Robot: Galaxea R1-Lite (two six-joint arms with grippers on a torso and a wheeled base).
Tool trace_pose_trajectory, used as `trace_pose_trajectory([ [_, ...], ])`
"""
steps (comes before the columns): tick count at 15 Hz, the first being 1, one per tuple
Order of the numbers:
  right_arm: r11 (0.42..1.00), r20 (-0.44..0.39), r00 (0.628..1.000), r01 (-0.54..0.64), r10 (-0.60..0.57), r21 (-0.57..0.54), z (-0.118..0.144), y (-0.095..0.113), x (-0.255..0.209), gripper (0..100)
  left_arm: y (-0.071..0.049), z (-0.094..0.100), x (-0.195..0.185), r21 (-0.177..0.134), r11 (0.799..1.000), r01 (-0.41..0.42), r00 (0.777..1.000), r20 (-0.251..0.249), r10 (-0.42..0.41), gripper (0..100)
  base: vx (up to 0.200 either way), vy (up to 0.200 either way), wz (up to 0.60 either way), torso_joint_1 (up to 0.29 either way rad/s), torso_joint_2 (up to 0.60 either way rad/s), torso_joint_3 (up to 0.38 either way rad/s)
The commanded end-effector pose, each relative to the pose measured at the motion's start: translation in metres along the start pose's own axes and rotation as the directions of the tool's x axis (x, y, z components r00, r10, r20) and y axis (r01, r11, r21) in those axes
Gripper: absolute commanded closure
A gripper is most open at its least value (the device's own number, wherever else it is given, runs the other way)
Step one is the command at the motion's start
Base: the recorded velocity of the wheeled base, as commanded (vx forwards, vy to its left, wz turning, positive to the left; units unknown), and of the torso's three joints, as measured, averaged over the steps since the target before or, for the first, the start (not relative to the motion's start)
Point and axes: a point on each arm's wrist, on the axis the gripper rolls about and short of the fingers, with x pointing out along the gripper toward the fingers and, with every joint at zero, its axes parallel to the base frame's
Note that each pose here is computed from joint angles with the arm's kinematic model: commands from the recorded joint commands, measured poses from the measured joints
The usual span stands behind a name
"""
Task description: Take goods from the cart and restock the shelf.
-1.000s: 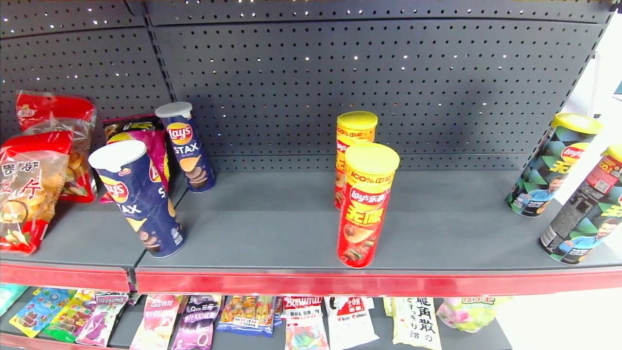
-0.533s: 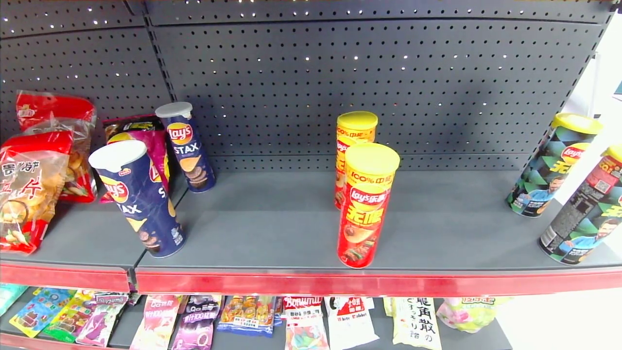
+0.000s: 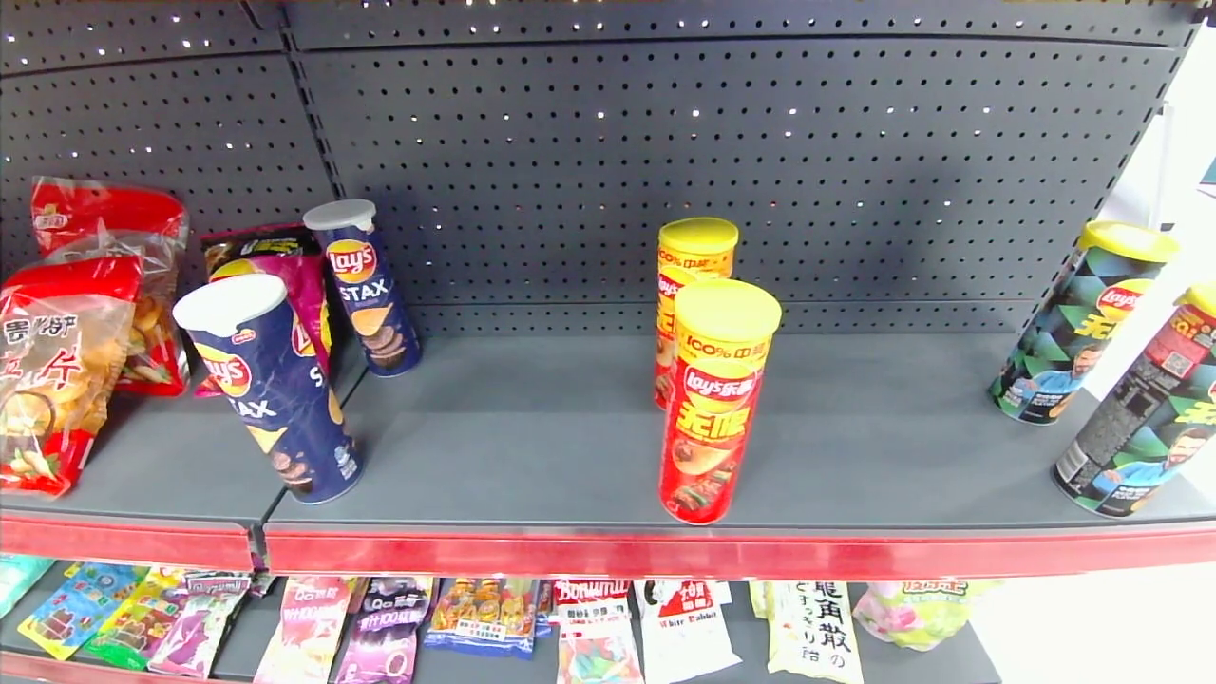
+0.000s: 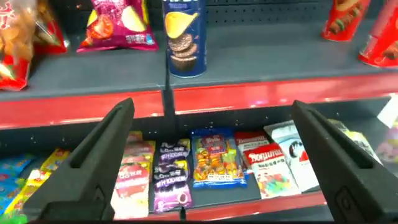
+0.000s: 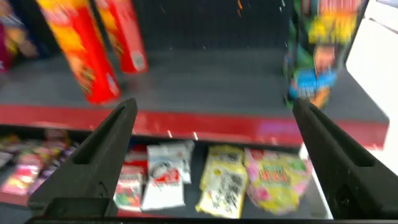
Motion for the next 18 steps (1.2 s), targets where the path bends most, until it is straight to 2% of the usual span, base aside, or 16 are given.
trace_pose_trajectory([
  [1,0.991,-0.127,0.983,-0.134,0.132,-0.008,0.057,-0.002,0.049,0,0.002,-0.002,0.0,0.01,0.997,-0.072,0.997,-0.021,0.073,0,0.0,0.0,0.0,0.0,0.0,0.0],
  [2,0.989,-0.182,0.973,-0.146,0.14,-0.018,0.076,-0.004,0.078,0,0.003,-0.006,-0.001,-0.014,0.991,-0.13,0.989,-0.069,0.129,0,0.0,0.0,0.0,0.0,0.0,0.0],
  [3,0.986,-0.211,0.965,-0.164,0.154,-0.032,0.082,-0.004,0.093,0,0.003,-0.006,0.0,-0.029,0.991,-0.131,0.99,-0.058,0.129,0,0.0,0.0,0.0,0.0,0.0,0.0],
  [4,0.966,-0.284,0.933,-0.249,0.218,-0.074,0.083,-0.001,0.122,0,0.003,-0.005,0.0,-0.037,0.991,-0.13,0.99,-0.052,0.128,0,0.0,0.0,0.0,0.0,0.0,0.0],
  [6,0.934,-0.359,0.88,-0.352,0.312,-0.05,0.073,0.009,0.151,0,0.003,-0.005,0.0,-0.038,0.991,-0.13,0.99,-0.052,0.128,0,0.0,0.0,0.0,0.0,0.0,0.0],
  [9,0.923,-0.437,0.834,-0.383,0.335,-0.023,0.053,0.016,0.186,0,0.003,-0.005,0.0,-0.037,0.991,-0.131,0.99,-0.052,0.129,0,0.0,0.0,0.0,0.0,0.0,0.0],
  [12,0.945,-0.537,0.805,-0.323,0.251,-0.043,0.022,0.023,0.228,0,0.003,-0.005,0.0,-0.037,0.991,-0.131,0.99,-0.052,0.129,0,0.0,0.0,0.0,0.0,0.0,0.0],
  [16,0.951,-0.569,0.792,-0.304,0.221,-0.052,-0.001,0.026,0.252,0,0.003,-0.005,0.0,-0.037,0.991,-0.13,0.99,-0.052,0.128,0,0.0,0.0,0.0,0.0,0.0,0.0],
  [18,0.967,-0.593,0.796,-0.232,0.125,-0.107,-0.012,0.025,0.263,0,0.003,-0.005,0.0,-0.035,0.991,-0.13,0.99,-0.052,0.128,0,0.0,0.0,0.0,0.0,0.0,0.0],
])
